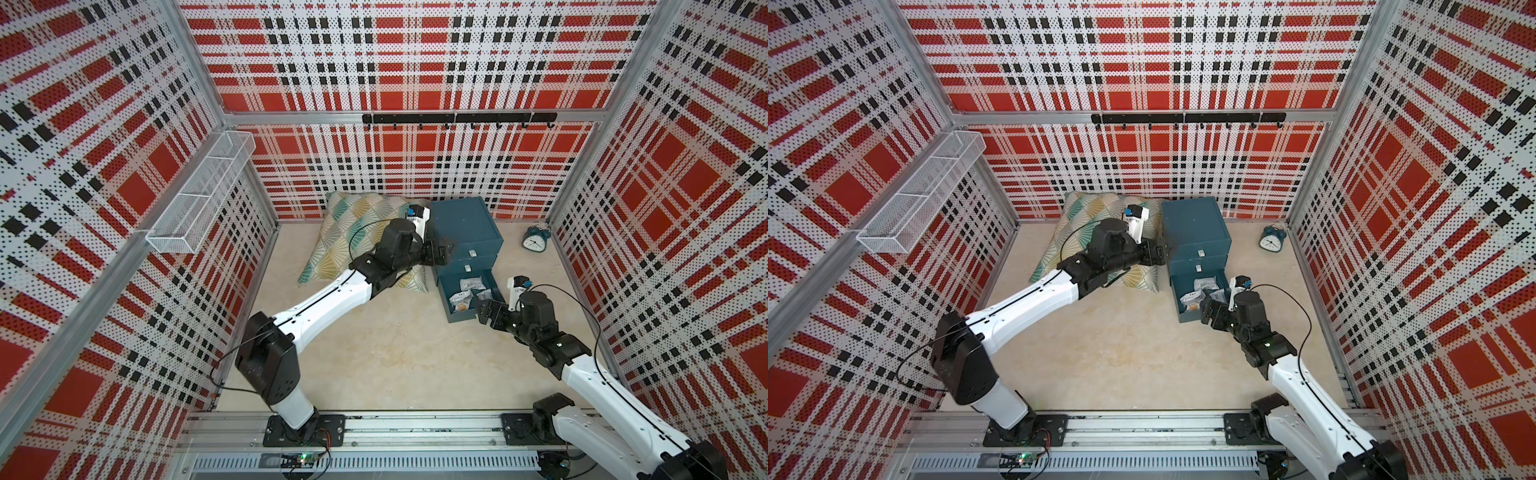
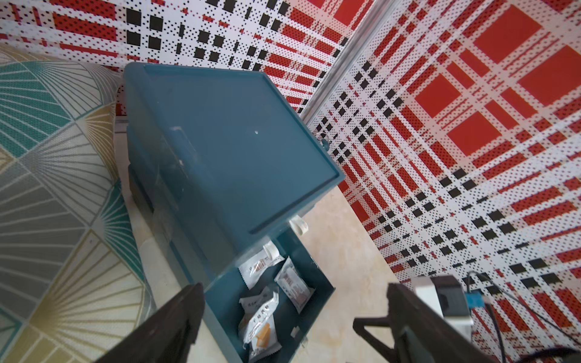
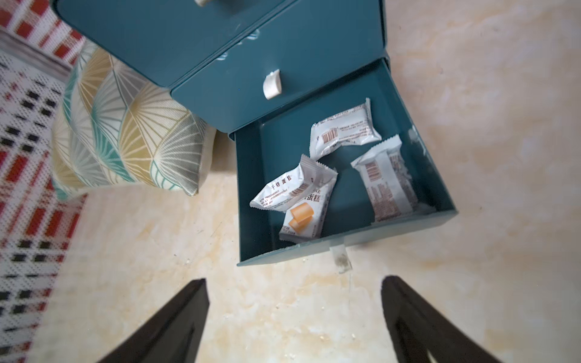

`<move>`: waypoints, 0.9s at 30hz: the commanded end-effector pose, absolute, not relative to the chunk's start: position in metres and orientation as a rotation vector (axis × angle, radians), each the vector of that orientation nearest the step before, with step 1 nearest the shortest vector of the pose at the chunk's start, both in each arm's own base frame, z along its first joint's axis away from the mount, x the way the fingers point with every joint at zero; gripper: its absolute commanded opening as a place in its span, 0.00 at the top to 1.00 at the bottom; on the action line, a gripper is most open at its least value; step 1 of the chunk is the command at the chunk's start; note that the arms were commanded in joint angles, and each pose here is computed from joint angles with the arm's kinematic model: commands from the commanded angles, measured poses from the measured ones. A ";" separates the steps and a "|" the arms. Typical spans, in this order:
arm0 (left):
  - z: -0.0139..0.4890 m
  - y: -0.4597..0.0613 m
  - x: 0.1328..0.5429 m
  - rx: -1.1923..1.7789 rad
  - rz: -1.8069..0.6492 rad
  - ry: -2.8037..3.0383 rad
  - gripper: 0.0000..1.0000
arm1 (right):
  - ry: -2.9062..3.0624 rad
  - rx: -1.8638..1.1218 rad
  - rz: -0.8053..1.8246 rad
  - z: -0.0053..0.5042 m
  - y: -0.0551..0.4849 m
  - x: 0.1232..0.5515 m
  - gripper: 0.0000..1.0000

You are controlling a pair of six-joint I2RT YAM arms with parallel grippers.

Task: Place the cookies into the drawer by color
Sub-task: Close the drawer in the storage box.

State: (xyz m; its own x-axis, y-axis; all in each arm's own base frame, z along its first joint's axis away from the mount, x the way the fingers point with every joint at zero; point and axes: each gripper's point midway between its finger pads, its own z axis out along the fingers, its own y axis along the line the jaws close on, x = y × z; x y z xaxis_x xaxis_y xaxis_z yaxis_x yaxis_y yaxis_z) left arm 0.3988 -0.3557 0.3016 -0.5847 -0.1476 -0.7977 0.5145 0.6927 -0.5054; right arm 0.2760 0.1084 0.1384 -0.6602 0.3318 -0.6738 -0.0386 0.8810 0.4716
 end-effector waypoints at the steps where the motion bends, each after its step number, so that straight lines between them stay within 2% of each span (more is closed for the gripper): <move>1: 0.289 -0.355 0.423 0.275 -0.897 2.058 0.07 | 2.257 0.241 0.593 0.119 0.106 0.268 0.00; 9: 0.257 -0.363 0.484 0.225 -0.808 2.146 0.13 | 2.315 0.333 0.593 0.074 0.104 0.268 0.01; 12: 0.243 -0.366 0.496 0.226 -0.768 2.179 0.17 | 2.313 0.360 0.627 0.066 0.107 0.272 0.14; 16: 0.228 -0.365 0.504 0.222 -0.731 2.204 0.23 | 2.294 0.370 0.663 0.065 0.112 0.283 0.40; 19: 0.220 -0.366 0.504 0.228 -0.728 2.219 0.25 | 2.292 0.397 0.681 0.062 0.112 0.293 0.54; 23: 0.214 -0.365 0.504 0.235 -0.712 2.230 0.25 | 2.270 0.440 0.715 0.059 0.111 0.309 0.64; 27: 0.210 -0.365 0.504 0.242 -0.714 2.236 0.26 | 2.220 0.475 0.767 0.063 0.114 0.332 0.67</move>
